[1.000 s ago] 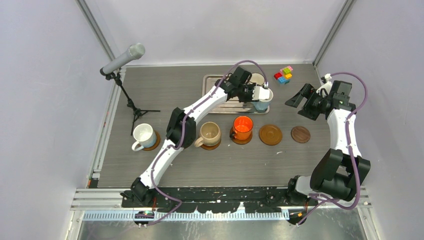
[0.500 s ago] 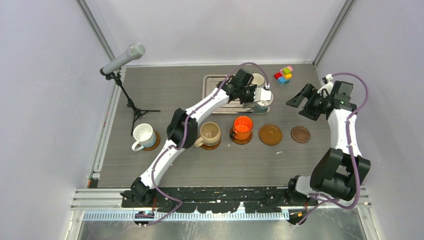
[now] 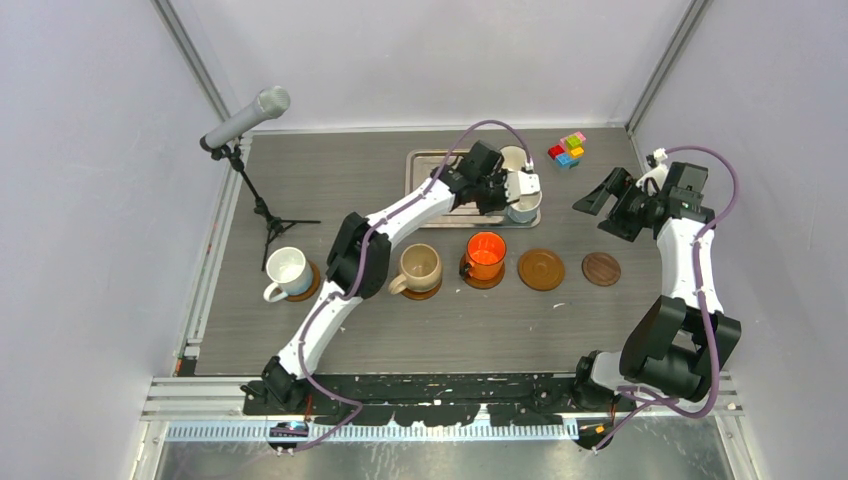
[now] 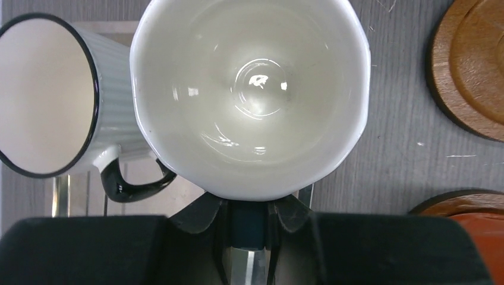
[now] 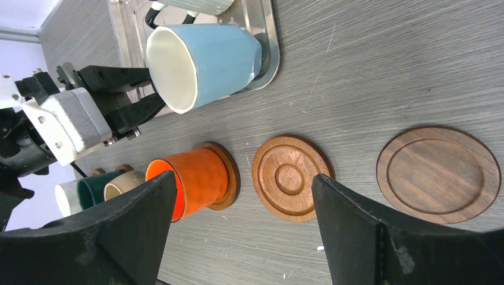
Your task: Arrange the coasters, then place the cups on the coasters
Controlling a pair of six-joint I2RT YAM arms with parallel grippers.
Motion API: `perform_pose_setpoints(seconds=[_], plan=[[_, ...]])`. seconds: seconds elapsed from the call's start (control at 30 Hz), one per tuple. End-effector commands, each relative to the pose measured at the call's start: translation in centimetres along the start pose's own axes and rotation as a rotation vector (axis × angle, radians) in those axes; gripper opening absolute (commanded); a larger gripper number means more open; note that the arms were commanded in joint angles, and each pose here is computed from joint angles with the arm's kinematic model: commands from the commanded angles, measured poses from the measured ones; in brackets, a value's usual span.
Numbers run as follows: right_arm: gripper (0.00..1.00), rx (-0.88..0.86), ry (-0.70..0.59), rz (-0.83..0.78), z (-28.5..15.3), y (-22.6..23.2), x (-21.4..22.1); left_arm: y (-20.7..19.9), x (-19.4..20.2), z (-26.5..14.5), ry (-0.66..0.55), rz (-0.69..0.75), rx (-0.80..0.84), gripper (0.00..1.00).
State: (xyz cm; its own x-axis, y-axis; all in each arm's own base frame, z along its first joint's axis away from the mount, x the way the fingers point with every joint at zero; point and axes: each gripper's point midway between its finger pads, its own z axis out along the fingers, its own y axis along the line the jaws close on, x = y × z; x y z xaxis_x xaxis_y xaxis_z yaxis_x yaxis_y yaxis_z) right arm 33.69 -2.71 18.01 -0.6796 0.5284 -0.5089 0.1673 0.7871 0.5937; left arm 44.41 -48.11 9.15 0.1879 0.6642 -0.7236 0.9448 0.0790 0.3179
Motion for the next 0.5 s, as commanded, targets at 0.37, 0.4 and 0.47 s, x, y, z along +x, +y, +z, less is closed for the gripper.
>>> perform_pose_setpoints(seconds=[0.37,0.4,0.47], plan=[[0.88,-0.013,-0.059,0.03,-1.3,0.0,-1.5,6.6,-15.9,-12.1,-0.352,-0.21,-0.315,0.0],[0.88,-0.012,-0.065,0.036,-1.4,0.0,-1.6,6.2,-16.3,-12.5,-0.346,-0.217,-0.328,0.0],[0.88,-0.009,-0.078,0.048,-1.7,-0.1,-2.0,5.1,-17.2,-13.1,-0.327,-0.228,-0.34,0.0]])
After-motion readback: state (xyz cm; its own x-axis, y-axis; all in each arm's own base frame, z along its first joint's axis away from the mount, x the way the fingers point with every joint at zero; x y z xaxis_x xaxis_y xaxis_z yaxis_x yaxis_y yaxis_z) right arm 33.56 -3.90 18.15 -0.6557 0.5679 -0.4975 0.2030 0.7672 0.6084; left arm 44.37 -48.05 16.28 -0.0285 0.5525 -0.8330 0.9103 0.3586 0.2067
